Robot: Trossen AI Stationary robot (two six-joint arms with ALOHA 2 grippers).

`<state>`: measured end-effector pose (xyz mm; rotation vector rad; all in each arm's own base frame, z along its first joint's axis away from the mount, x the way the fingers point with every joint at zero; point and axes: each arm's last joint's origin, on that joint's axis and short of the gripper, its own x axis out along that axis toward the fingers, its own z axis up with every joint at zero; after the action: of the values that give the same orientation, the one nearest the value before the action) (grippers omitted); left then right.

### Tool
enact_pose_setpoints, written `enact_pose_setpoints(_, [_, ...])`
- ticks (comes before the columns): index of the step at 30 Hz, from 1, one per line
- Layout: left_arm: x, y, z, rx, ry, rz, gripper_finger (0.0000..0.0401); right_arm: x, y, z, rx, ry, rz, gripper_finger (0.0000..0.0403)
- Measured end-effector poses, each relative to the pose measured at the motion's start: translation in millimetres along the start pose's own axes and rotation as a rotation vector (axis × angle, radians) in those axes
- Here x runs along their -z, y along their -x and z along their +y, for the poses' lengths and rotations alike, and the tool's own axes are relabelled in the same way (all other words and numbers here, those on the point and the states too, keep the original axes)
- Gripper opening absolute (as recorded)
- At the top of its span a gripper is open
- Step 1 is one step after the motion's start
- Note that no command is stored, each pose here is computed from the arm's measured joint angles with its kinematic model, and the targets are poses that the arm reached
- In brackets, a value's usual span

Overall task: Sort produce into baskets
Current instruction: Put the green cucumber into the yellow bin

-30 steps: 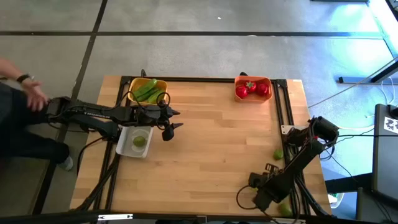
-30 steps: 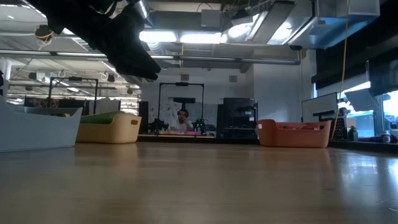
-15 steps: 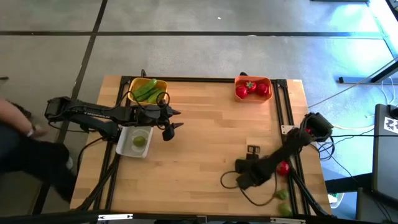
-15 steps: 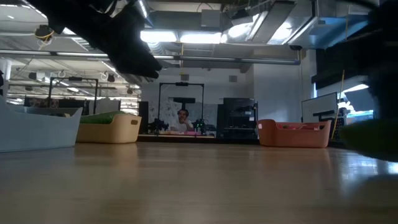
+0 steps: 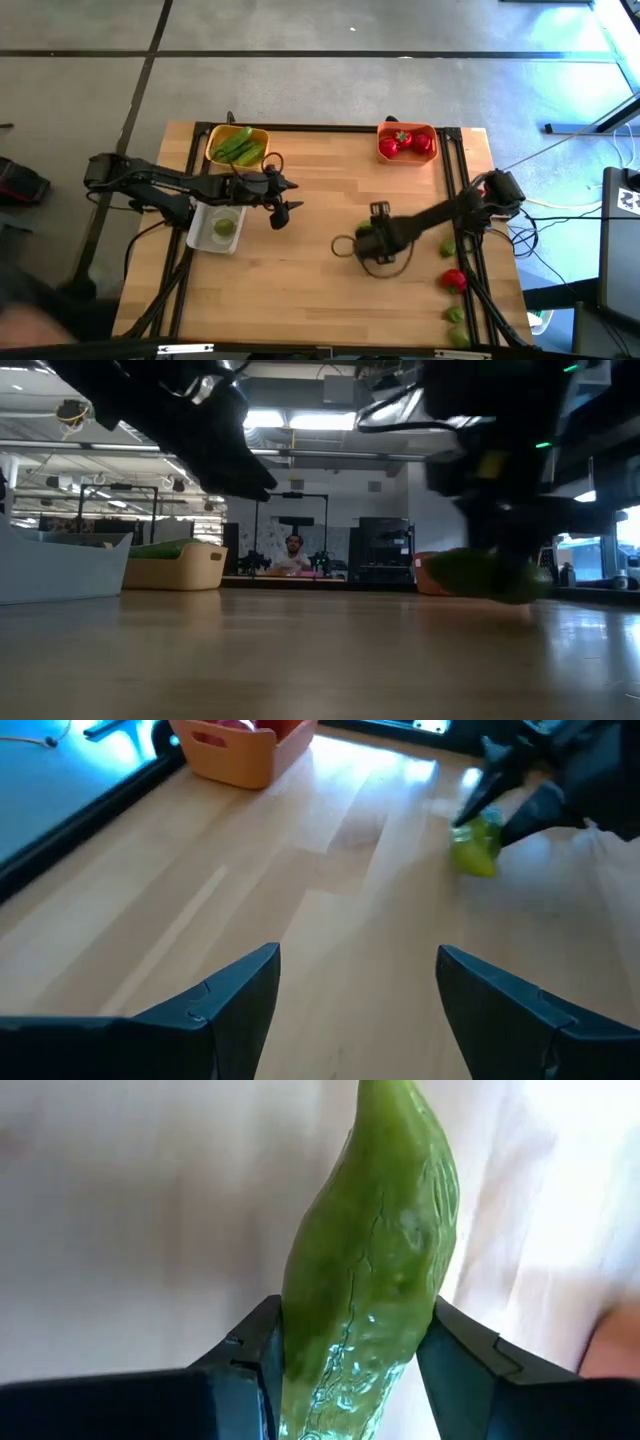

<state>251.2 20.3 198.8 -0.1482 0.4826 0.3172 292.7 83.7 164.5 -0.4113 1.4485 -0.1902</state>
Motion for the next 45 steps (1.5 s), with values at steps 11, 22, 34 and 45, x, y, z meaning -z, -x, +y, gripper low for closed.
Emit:
enact_pose_setpoints(11, [16,-26,-17,0.044,-0.008,0.010,0.0263,-30,-31,-50,-0.129,0.009,-0.171,0.0163])
enact_pose_setpoints(22, [21,-40,-21,0.055,0.018,-0.015,0.0263,-37,-38,-56,-0.135,0.039,-0.252,0.0196])
enact_pose_setpoints(34, [18,-40,-23,0.088,0.012,-0.033,0.0263,-27,-35,-56,-0.134,0.035,-0.182,0.0308])
enact_pose_setpoints(45, [-3,-69,-38,0.096,-0.106,-0.050,0.0263,4,-1,-66,-0.206,-0.025,-0.152,0.0285])
